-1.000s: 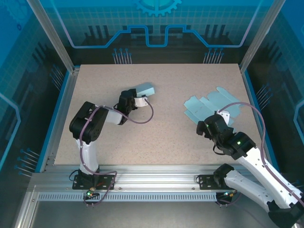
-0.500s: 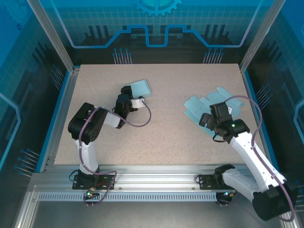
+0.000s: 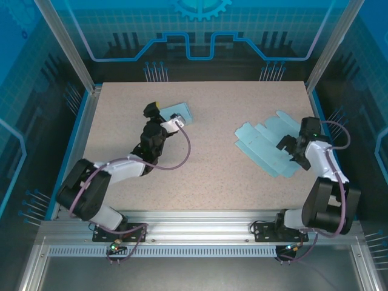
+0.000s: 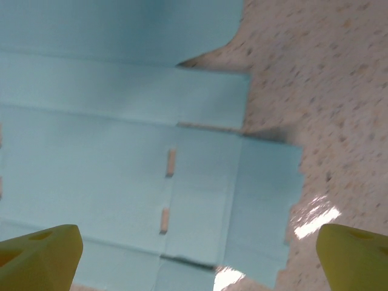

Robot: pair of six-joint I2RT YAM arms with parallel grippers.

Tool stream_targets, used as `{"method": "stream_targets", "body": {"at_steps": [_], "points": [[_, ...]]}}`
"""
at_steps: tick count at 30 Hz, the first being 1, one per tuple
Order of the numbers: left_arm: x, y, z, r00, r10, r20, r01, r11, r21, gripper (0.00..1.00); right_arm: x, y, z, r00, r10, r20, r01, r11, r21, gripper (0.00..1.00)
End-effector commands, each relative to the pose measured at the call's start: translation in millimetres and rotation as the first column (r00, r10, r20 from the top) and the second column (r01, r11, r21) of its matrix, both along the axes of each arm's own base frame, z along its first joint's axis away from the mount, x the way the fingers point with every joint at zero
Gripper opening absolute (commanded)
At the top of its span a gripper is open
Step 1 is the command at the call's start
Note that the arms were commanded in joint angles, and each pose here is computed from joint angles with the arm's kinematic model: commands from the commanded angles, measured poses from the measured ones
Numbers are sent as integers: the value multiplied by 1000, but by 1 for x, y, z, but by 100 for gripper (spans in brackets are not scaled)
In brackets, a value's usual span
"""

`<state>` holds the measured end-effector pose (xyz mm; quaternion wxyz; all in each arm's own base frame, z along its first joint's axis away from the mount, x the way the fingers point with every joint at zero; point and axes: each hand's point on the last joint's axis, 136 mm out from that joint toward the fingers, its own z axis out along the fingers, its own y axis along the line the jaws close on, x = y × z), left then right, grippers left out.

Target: Fold the paper box

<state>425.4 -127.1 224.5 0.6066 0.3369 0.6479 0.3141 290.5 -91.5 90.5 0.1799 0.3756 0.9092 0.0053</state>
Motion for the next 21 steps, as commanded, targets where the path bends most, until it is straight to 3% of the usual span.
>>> {"method": "stream_targets", "body": {"at_steps": [1, 4, 8, 12, 16, 21], "points": [[-22, 27, 12, 988, 126, -92, -147, 946, -288, 99, 12, -21, 0, 1000, -1, 4, 1, 1000, 6, 100], [-42, 33, 20, 981, 106, -164, -174, 859, -481, 99, 17, -36, -7, 999, -37, -8, 38, 999, 20, 100], [-63, 47, 26, 975, 97, -199, -212, 671, -711, 99, 28, -49, -19, 997, -72, -28, 73, 996, 59, 100], [-79, 52, 21, 978, 66, -196, -201, 525, -827, 99, 44, -50, -32, 998, -55, -42, 59, 993, 98, 99], [-87, 62, 18, 976, 85, -199, -216, 450, -867, 99, 56, -50, -43, 997, -37, -64, 43, 994, 102, 98], [-84, 57, 17, 972, 61, -227, -231, 422, -877, 99, 81, -42, -54, 995, 34, -98, -25, 995, 95, 95]]}}
